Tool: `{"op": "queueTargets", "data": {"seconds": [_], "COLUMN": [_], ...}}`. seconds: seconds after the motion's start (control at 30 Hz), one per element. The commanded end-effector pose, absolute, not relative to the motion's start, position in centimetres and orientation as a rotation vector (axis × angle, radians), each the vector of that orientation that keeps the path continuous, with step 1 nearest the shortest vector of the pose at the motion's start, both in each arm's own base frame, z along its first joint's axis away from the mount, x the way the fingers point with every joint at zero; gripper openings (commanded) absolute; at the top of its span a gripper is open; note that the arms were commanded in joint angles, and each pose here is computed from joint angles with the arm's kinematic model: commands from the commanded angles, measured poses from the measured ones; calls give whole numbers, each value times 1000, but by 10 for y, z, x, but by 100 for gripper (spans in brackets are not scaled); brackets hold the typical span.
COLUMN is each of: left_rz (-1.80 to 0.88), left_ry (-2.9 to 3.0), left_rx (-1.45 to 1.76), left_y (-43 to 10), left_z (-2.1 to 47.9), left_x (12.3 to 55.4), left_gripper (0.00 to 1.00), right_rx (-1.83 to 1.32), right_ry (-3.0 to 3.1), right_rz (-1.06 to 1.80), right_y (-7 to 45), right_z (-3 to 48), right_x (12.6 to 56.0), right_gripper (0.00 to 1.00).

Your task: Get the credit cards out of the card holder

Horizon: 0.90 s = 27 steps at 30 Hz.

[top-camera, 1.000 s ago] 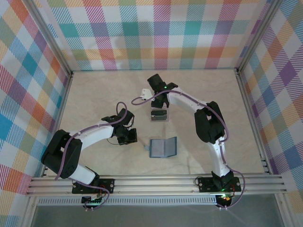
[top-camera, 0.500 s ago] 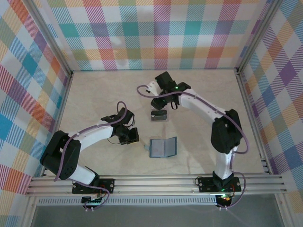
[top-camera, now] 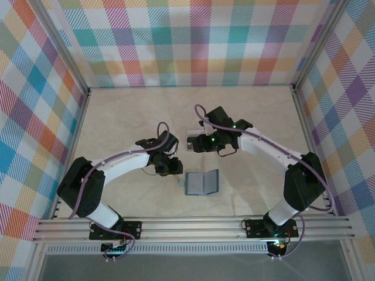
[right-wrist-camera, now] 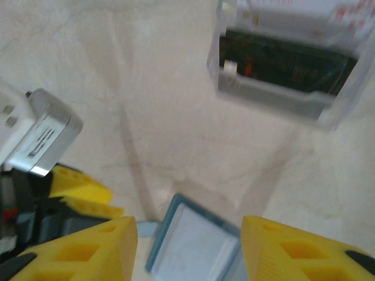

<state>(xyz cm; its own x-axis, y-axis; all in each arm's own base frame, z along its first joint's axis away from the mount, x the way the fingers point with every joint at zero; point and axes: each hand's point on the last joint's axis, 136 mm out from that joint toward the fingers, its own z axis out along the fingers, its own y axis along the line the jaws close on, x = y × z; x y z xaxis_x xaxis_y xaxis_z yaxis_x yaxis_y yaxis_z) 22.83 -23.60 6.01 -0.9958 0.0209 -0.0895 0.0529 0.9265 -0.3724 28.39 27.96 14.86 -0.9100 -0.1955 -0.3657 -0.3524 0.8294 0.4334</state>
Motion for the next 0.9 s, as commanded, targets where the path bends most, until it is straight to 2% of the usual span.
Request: {"op": "queueTargets", "data": {"seconds": [0.0, 0.13, 0.37, 0.5, 0.67, 0.87], "left_rz": [-477, -507, -609, -632, -680, -698], "left_ry": [3061, 3087, 3101, 3107, 3101, 3096], "left_rx": [95, 100, 104, 100, 93, 82], "left_y": [-226, -230, -241, -244, -249, -249], "left_z": [50, 38, 28, 24, 25, 26], "left_x": [216, 209, 203, 201, 199, 197], "left_gripper": [38, 38, 31, 31, 38, 31], "right_rx": [-220, -177, -122, -111, -120, -149], "right_ry": [2789, 2850, 2915, 2943, 2982, 3021], "right_rz": [911, 1022, 1009, 1005, 969, 943], "right_y": [286, 292, 291, 294, 299, 307], "right_z": [149, 137, 117, 108, 98, 87], "right_x": [259, 238, 221, 215, 209, 201], "right_gripper": [50, 49, 47, 47, 48, 48]}}
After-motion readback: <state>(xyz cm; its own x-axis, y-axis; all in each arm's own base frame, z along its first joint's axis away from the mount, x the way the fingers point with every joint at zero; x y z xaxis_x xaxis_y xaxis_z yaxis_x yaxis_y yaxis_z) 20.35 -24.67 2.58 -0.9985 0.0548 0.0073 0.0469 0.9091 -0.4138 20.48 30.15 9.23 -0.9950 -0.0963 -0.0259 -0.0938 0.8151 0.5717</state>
